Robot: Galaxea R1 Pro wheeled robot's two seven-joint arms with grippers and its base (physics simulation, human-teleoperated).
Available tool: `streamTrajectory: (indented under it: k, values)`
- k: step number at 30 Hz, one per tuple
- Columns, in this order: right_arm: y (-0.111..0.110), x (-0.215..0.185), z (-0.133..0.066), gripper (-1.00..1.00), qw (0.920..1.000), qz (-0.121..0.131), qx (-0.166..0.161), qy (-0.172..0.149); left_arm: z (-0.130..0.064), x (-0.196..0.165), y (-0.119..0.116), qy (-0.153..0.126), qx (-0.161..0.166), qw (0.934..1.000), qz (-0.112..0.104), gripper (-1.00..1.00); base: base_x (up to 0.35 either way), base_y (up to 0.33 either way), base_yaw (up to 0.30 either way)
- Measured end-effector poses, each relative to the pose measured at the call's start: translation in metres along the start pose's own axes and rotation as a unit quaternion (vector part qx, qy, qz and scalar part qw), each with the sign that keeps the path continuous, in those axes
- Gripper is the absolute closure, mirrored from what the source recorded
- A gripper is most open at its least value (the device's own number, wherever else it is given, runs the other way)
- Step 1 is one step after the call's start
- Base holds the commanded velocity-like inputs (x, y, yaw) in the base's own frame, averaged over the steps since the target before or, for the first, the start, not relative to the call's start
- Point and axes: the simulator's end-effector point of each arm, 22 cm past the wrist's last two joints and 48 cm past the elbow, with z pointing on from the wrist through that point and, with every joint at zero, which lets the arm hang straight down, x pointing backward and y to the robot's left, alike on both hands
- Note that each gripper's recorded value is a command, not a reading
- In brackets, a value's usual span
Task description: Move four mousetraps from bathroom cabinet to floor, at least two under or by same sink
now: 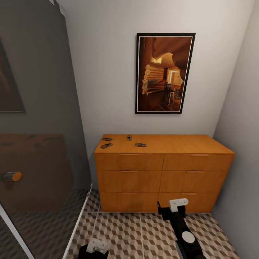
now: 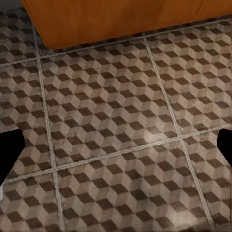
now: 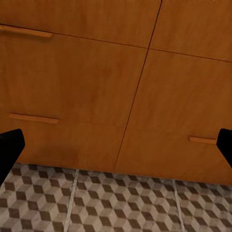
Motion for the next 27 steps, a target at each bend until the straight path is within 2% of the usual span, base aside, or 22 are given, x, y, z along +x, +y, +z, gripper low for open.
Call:
streamTrajectory:
  k: [1, 3, 5, 7, 10, 17, 21, 24, 27]
  values:
    - [0.001, 0.000, 0.000, -1.00, 1.0000, -0.001, -0.001, -0.001, 0.009, 0.024, -0.003, 0.001, 0.000, 1.0000, -0.002, -1.00, 0.000, 0.000, 0.000]
    - [0.001, -0.001, 0.000, -1.00, 1.0000, -0.001, -0.002, -0.002, 0.014, 0.048, -0.002, 0.005, -0.001, 1.0000, -0.003, -1.00, 0.000, 0.000, 0.000]
    - [0.001, -0.001, 0.000, -1.00, 1.0000, -0.001, -0.002, -0.002, 0.018, 0.106, 0.009, 0.018, -0.010, 0.9998, -0.006, -1.00, 0.000, 0.000, 0.000]
    - [0.001, -0.001, 0.000, -1.00, 1.0000, -0.001, -0.002, -0.002, 0.016, 0.136, 0.014, 0.024, -0.015, 0.9996, -0.007, -1.00, 0.000, 0.000, 0.000]
    - [-0.001, 0.000, 0.000, -1.00, 1.0000, -0.001, 0.000, -0.002, 0.005, 0.177, 0.022, 0.007, -0.022, 0.9997, -0.008, -1.00, 0.000, 0.000, 0.000]
    - [-0.004, -0.003, 0.000, -1.00, 1.0000, 0.000, 0.005, -0.003, -0.008, 0.211, 0.026, 0.011, -0.026, 0.9996, -0.007, -1.00, 0.000, 0.000, 0.000]
    - [-0.014, -0.031, -0.005, -1.00, 0.9996, -0.003, 0.019, -0.021, -0.012, 0.224, 0.025, 0.020, -0.025, 0.9994, -0.008, -1.00, 0.000, 0.000, 0.000]
    - [-0.031, -0.061, -0.011, -1.00, 0.9986, -0.012, 0.047, -0.019, -0.014, 0.230, 0.024, 0.026, -0.025, 0.9993, -0.008, -1.00, 0.000, 0.000, 0.000]
    - [-0.040, -0.082, -0.009, -1.00, 0.9978, -0.014, 0.061, -0.022, -0.014, 0.231, 0.023, 0.027, -0.024, 0.9993, -0.008, -1.00, 0.000, 0.000, 0.000]
